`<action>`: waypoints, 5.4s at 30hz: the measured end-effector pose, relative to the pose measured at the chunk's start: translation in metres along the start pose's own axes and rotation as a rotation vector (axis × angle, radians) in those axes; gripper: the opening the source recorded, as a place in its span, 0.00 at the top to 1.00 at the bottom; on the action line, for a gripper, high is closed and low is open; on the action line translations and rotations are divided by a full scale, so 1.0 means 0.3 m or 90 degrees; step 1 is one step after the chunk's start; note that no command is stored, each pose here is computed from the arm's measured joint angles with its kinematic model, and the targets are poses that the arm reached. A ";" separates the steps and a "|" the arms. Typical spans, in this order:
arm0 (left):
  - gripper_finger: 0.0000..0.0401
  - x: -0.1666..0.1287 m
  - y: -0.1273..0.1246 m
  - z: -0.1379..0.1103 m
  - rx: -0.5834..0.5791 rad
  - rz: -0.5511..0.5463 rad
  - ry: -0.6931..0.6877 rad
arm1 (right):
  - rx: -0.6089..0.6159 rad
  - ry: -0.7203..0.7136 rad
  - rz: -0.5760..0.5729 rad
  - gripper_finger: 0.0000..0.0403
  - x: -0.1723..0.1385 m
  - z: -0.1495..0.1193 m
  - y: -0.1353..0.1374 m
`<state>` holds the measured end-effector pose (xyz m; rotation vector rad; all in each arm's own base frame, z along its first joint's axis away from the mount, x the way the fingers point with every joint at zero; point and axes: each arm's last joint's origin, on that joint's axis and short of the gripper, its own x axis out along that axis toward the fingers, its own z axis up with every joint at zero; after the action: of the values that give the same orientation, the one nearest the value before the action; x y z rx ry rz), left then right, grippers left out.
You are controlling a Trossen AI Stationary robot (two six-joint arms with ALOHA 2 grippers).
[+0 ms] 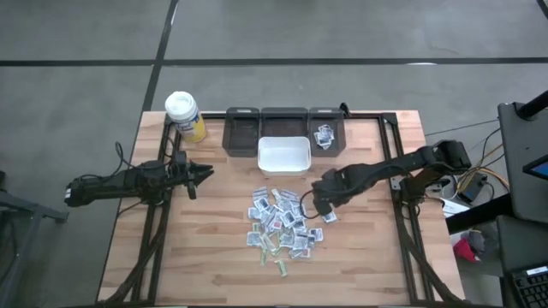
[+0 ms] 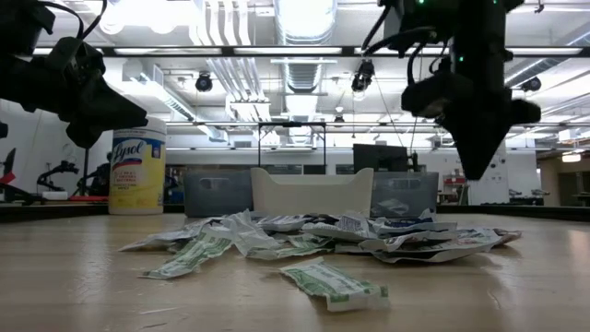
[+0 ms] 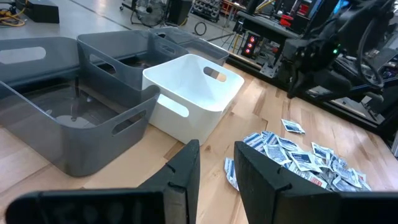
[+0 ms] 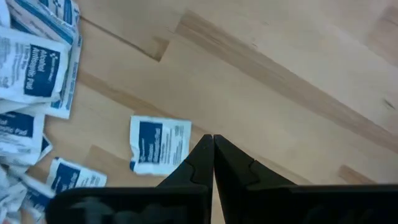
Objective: Pick & Place First Aid Supplies
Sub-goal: Put the blue alcohol pad into the right black bin
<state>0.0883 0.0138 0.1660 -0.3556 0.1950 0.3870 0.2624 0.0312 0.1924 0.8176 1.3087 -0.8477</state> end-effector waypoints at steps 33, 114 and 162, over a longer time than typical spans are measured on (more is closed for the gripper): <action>0.76 0.000 0.000 0.000 0.000 0.000 0.000 | 0.013 0.045 0.071 0.73 0.149 -0.036 -0.036; 0.76 0.000 0.000 0.000 0.000 0.000 -0.001 | 0.042 0.047 -0.005 0.98 0.186 -0.038 -0.043; 0.76 0.000 0.000 0.000 0.000 0.000 0.000 | 0.088 0.055 -0.010 0.72 0.210 -0.045 -0.038</action>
<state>0.0883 0.0138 0.1661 -0.3557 0.1944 0.3871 0.2504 0.0337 0.1282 0.9623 1.3455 -0.9317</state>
